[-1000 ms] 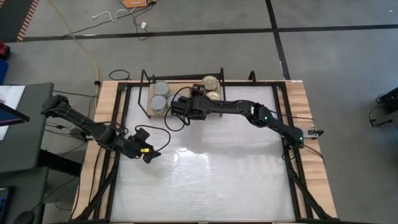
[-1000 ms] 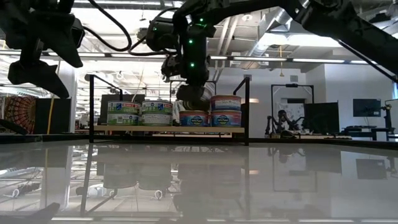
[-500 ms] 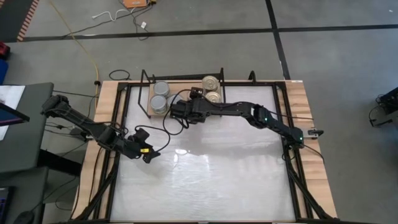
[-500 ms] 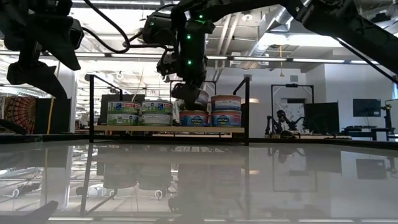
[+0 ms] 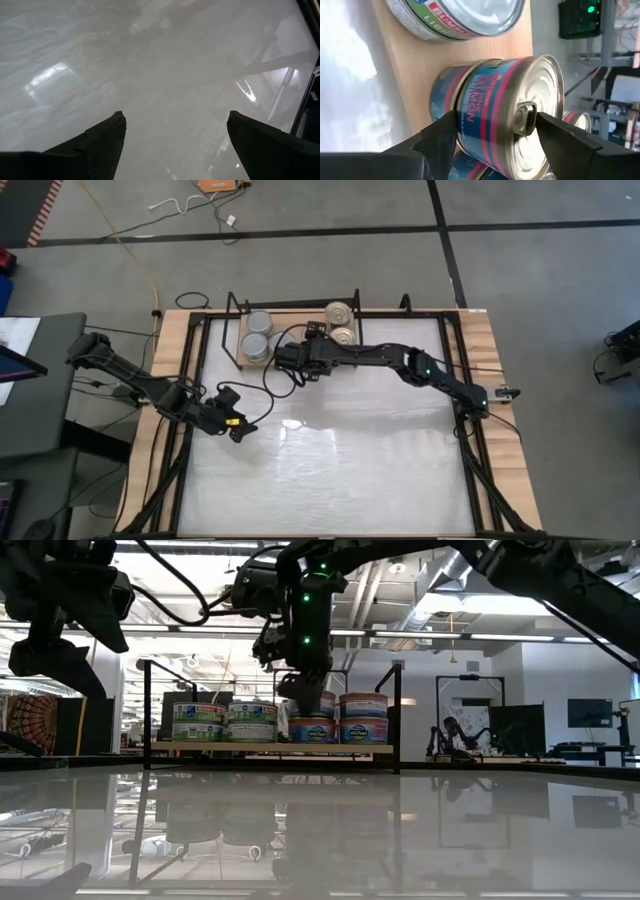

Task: Stack canned seafood by type on shelf
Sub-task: Stack the blue tuna can on top of the blue tuna can on the shelf, then return to Home Position

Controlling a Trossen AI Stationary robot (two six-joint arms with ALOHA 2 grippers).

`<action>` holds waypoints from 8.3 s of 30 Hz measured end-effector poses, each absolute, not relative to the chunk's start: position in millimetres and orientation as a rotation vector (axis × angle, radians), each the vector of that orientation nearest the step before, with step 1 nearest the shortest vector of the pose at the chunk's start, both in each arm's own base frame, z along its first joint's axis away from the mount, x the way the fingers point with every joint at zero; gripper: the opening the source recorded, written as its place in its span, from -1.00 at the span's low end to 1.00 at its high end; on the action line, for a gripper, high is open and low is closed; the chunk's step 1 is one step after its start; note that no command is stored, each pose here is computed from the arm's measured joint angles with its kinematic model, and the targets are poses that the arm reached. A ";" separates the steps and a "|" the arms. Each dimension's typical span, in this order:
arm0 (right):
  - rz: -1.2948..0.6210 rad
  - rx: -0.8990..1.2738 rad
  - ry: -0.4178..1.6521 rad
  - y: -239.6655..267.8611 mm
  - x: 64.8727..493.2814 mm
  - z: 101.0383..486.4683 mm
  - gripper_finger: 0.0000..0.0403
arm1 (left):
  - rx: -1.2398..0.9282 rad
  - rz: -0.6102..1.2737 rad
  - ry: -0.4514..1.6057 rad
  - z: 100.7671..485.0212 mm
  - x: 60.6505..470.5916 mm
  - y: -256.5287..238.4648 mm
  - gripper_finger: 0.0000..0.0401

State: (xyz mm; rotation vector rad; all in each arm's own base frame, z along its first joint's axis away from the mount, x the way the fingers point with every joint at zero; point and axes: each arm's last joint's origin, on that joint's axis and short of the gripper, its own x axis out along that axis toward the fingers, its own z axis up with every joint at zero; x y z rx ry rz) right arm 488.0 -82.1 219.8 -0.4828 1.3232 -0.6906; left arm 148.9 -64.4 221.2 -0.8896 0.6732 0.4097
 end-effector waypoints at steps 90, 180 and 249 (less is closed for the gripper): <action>-0.211 0.242 0.972 70.7 275.2 190.3 0.44 | -0.068 -0.047 0.050 163.9 106.1 -5.2 0.66; -0.179 0.249 0.718 13.0 85.0 144.3 0.44 | -0.179 -0.035 0.064 163.1 102.2 -4.8 0.66; -0.179 0.251 0.718 13.0 85.1 144.3 0.44 | -0.179 -0.034 0.064 163.1 102.2 -4.8 0.66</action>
